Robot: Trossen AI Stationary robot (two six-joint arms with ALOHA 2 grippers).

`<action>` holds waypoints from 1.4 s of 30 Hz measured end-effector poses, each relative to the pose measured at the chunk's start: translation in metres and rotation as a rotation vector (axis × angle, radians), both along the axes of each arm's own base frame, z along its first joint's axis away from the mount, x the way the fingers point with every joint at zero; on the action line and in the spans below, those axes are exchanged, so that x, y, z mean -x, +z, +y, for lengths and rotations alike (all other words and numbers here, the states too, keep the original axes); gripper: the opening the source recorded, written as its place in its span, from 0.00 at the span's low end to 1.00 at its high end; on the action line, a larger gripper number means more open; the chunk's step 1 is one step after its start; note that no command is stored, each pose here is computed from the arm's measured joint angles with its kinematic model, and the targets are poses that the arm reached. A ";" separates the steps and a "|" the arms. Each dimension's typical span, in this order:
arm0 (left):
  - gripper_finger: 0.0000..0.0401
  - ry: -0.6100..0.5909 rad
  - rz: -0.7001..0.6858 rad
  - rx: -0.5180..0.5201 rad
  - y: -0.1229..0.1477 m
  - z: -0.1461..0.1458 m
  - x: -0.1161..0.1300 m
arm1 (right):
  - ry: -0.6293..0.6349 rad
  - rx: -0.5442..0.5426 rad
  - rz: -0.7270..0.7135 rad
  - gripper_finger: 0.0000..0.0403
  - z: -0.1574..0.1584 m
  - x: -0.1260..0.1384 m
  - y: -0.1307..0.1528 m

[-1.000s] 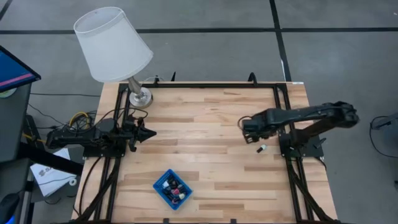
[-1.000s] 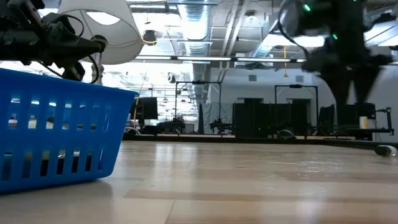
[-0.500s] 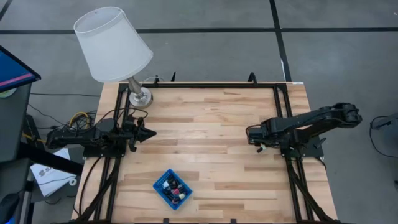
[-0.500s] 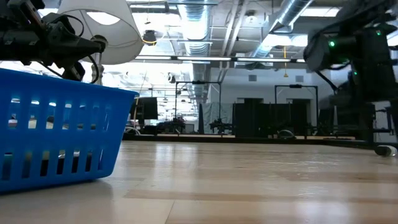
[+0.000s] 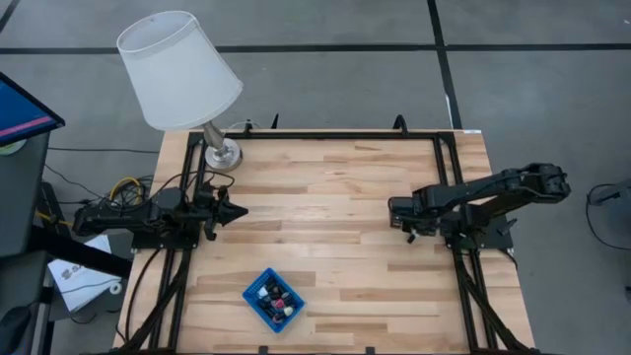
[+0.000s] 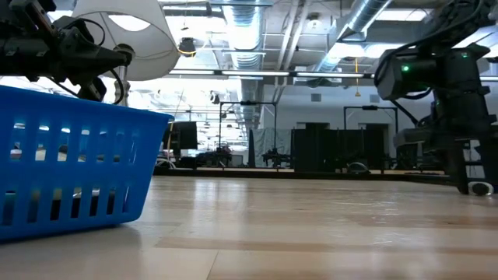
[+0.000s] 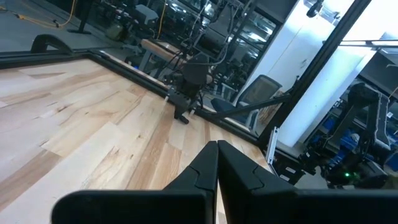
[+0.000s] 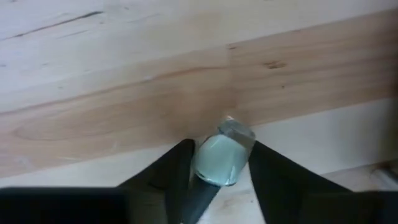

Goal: Pick & Place Nail Polish
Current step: Put the white nail polish bottle in the blue bin

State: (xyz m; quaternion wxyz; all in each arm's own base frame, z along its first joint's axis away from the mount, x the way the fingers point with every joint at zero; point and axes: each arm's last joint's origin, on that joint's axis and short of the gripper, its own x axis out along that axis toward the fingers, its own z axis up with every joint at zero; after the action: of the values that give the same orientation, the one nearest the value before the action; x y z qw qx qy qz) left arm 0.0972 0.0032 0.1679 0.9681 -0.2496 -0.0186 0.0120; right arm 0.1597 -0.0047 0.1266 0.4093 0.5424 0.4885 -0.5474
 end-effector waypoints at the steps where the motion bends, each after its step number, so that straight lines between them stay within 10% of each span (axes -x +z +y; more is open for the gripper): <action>1: 0.00 0.000 0.000 0.000 0.000 0.000 0.000 | 0.001 0.000 -0.003 0.37 0.000 0.000 0.000; 24: 0.00 0.000 0.000 0.000 0.000 0.000 0.000 | 0.225 0.143 -0.157 0.24 -0.005 -0.037 0.039; 33: 0.00 0.000 0.000 0.000 0.000 0.000 0.000 | 0.483 0.324 -0.666 0.24 0.003 -0.120 0.100; 42: 0.00 0.000 0.000 0.000 0.000 0.000 0.000 | 1.011 0.367 -0.877 0.24 0.068 -0.245 0.128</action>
State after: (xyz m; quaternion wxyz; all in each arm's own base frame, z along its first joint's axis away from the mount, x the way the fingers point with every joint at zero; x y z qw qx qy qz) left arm 0.0972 0.0032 0.1680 0.9681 -0.2497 -0.0187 0.0119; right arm 0.4043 0.0630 0.2546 0.8589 0.3414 0.3702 -0.0938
